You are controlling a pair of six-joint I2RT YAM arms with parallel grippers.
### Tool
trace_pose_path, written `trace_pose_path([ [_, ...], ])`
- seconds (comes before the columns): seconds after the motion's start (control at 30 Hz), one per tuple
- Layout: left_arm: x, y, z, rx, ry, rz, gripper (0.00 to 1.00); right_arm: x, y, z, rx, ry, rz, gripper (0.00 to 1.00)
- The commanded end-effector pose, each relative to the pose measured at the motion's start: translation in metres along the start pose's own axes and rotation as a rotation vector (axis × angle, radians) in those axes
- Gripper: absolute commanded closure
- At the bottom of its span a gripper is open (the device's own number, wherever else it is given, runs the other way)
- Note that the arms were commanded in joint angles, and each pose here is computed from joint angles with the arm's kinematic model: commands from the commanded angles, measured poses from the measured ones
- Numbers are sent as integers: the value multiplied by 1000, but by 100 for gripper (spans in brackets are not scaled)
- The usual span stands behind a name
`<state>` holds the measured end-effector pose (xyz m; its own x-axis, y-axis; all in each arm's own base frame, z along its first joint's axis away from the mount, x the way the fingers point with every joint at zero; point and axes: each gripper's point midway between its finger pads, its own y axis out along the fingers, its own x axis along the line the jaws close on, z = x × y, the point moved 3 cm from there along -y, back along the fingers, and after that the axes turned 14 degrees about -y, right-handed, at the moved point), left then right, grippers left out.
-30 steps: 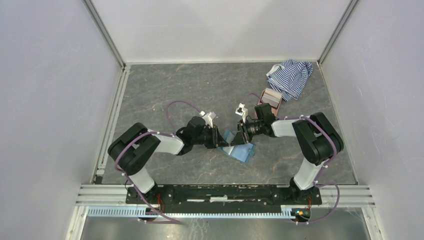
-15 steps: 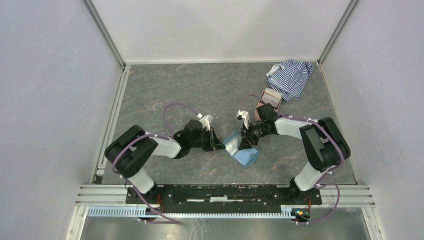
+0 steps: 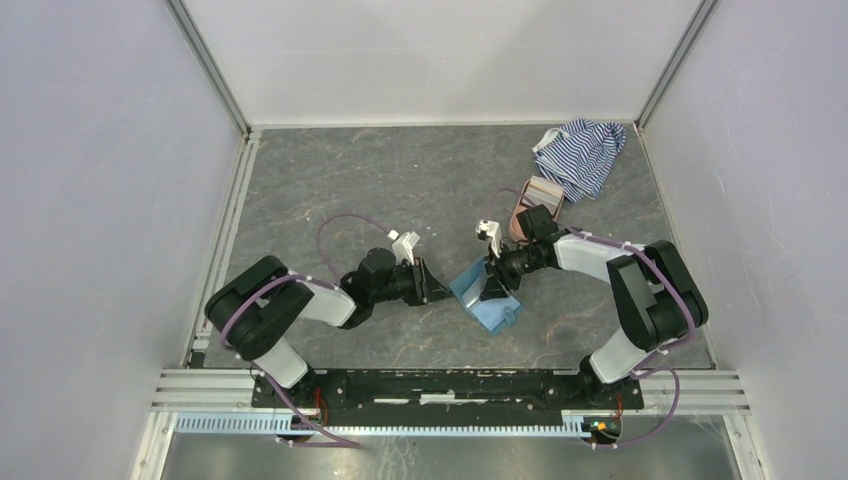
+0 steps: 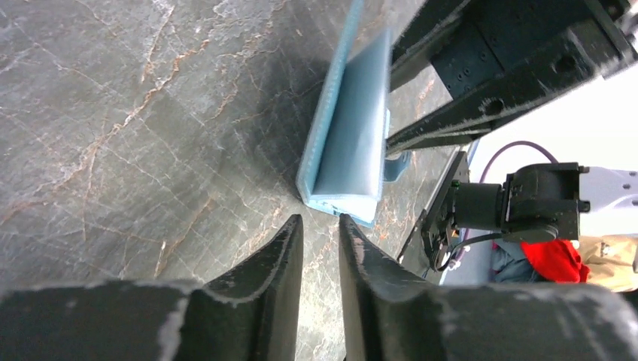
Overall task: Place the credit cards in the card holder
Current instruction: Open the card holder at the center of the board.
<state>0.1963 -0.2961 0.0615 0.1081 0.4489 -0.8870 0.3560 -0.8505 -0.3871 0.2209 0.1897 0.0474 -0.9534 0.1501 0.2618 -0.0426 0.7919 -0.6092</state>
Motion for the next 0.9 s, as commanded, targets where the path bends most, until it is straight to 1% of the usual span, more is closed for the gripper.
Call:
trace_pose_path([
  [0.0,-33,-15,-18,-105,122,97,63,-8,-3,-22,-88,-2,-16,58],
  [0.03,-45,-22,-25,-139,176,105,53,-9,-3,-20,-87,5,-11,58],
  [0.1,-56,-31,-39,-197,284,79,33,-10,-3,-17,-85,22,-9,58],
  [0.2,-72,-42,-56,-279,384,70,2,-10,-4,-14,-83,34,-8,58],
  [0.23,-73,-43,-61,-303,387,65,0,-10,-4,-14,-83,36,-7,58],
  [0.3,-70,-42,-70,-341,348,31,0,-11,-3,-13,-82,38,-8,58],
  [0.33,-73,-39,-70,-330,350,52,0,-11,-3,-13,-81,39,-9,58],
  [0.37,-79,-36,-66,-291,365,91,0,-11,-3,-12,-80,44,-10,58],
  [0.4,-82,-31,-59,-226,377,126,1,-10,-2,-12,-80,46,-13,58],
  [0.43,-87,-27,-54,-179,388,161,5,-10,-2,-11,-81,49,-16,59],
  [0.47,-92,-23,-49,-130,399,192,11,-10,-1,-11,-81,53,-19,59],
  [0.5,-94,-18,-45,-92,409,197,18,-10,-1,-11,-81,56,-21,59],
  [0.53,-95,-14,-40,-58,428,193,22,-11,-1,-11,-81,58,-22,59],
  [0.57,-95,-9,-35,-27,452,179,23,-11,-1,-11,-82,62,-25,59],
  [0.6,-94,-5,-30,4,479,157,28,-11,-1,-11,-83,65,-26,59],
  [0.7,-96,5,-18,65,543,105,36,-12,-1,-10,-86,74,-27,59],
  [0.77,-90,10,-15,77,551,48,41,-12,-2,-10,-88,78,-27,59],
  [0.87,-77,21,-16,83,566,-76,45,-13,-2,-9,-89,88,-26,59],
])
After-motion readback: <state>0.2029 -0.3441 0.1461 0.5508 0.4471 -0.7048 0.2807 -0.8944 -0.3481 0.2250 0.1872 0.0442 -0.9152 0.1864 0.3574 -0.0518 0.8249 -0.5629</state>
